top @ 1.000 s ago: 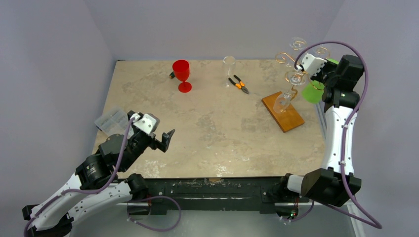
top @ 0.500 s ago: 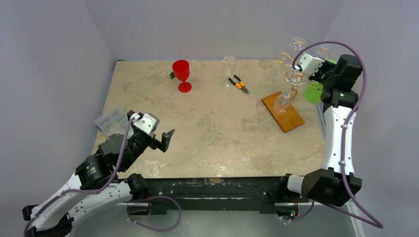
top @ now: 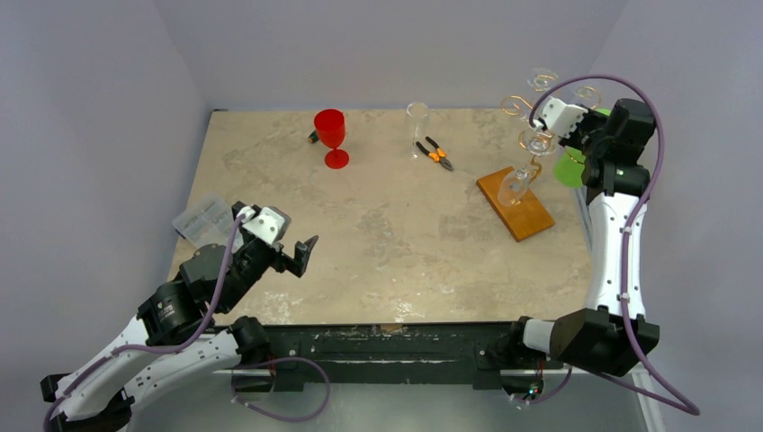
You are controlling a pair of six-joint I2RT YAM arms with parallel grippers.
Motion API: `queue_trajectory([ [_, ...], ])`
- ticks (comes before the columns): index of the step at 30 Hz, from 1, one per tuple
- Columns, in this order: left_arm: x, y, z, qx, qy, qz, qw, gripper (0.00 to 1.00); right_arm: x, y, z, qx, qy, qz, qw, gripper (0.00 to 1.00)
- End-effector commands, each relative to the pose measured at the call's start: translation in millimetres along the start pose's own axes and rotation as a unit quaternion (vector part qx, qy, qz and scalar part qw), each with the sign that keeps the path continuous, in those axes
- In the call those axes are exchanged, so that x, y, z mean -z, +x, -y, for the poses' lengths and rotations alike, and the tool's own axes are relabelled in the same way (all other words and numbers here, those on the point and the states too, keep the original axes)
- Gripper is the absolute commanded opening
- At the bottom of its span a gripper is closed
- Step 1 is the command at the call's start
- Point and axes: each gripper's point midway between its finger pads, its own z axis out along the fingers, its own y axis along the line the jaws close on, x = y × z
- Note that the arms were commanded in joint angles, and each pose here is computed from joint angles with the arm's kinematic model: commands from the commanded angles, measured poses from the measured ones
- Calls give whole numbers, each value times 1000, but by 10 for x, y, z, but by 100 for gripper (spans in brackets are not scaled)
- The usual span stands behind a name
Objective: Place the wine glass upside down on the wine glass rack
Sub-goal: Turn the wine glass upside down at the wine rack.
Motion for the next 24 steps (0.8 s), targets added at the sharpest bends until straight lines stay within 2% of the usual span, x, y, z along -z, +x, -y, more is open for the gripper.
queue_trajectory([
  [1, -15, -95, 0, -1, 2, 19, 1000, 100, 113, -103, 66, -5, 10, 17, 1000, 21],
  [16, -14, -94, -1, -1, 2, 20, 1000, 100, 158, -232, 70, -14, 9, 34, 999, 25],
  [24, -11, -95, -9, -1, 0, 20, 1000, 100, 272, -337, 225, -30, 25, 48, 998, 29],
])
